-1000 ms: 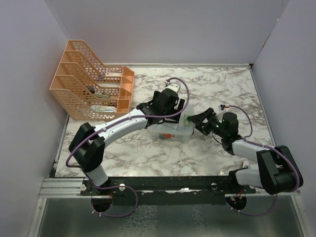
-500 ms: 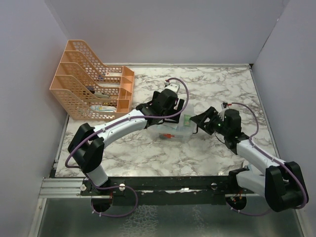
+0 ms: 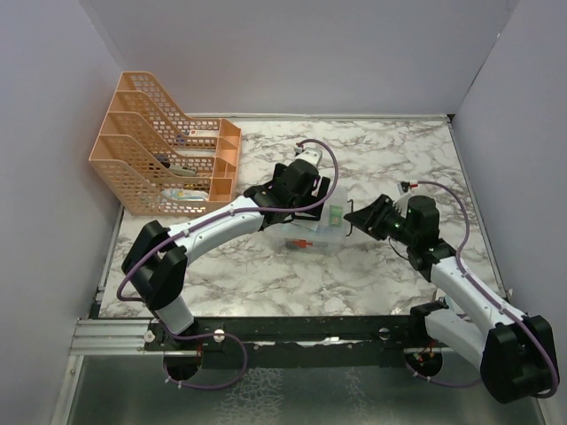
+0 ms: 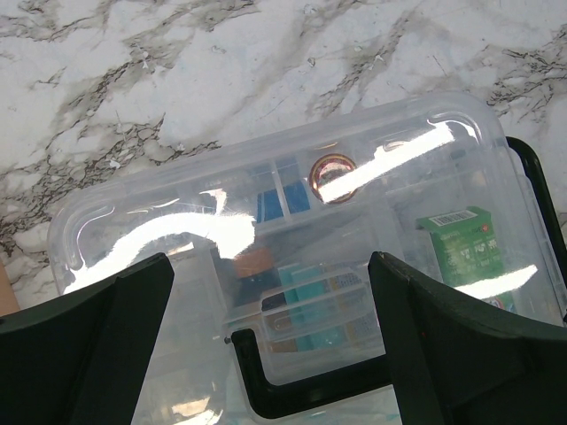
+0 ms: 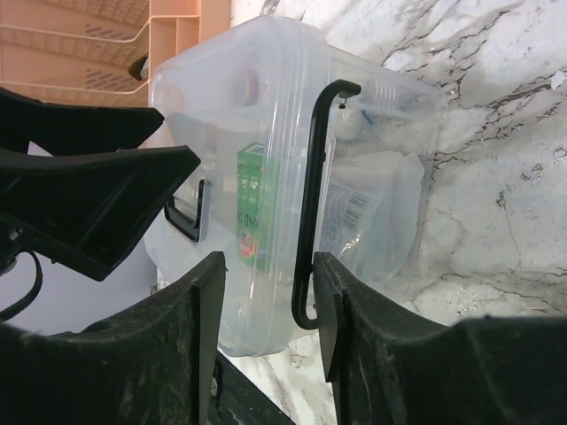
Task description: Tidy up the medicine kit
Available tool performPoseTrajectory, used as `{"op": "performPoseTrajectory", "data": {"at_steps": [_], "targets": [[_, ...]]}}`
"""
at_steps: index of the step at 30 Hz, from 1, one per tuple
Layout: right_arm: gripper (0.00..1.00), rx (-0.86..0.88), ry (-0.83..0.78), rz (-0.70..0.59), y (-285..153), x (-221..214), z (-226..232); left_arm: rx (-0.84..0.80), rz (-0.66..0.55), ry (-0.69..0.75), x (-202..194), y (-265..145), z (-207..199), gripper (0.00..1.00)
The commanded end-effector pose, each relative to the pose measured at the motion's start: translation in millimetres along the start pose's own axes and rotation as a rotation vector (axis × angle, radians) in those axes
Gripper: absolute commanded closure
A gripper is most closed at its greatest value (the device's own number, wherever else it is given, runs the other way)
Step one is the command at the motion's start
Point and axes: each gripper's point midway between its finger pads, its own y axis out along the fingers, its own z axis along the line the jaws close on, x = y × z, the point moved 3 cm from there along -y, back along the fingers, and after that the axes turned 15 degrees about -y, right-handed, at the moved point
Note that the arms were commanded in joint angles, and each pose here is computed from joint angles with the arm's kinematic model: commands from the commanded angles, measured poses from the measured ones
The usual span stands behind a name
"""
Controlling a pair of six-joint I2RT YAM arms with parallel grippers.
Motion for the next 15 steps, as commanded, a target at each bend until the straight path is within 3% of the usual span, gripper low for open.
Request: {"op": "performPoseTrajectory", "data": {"at_steps": [1,15], "targets": [[0.54,0.021,-0.039,0.024,-2.8,0.9,7.1,0.148,0.312,0.039,-84.5,6.9,40.4,0.04],[0.57,-0.082,-0.073,0.054,-0.5,8.9,-2.3,0.149,0.319,0.035,-86.3,8.1,40.5,0.04]]}}
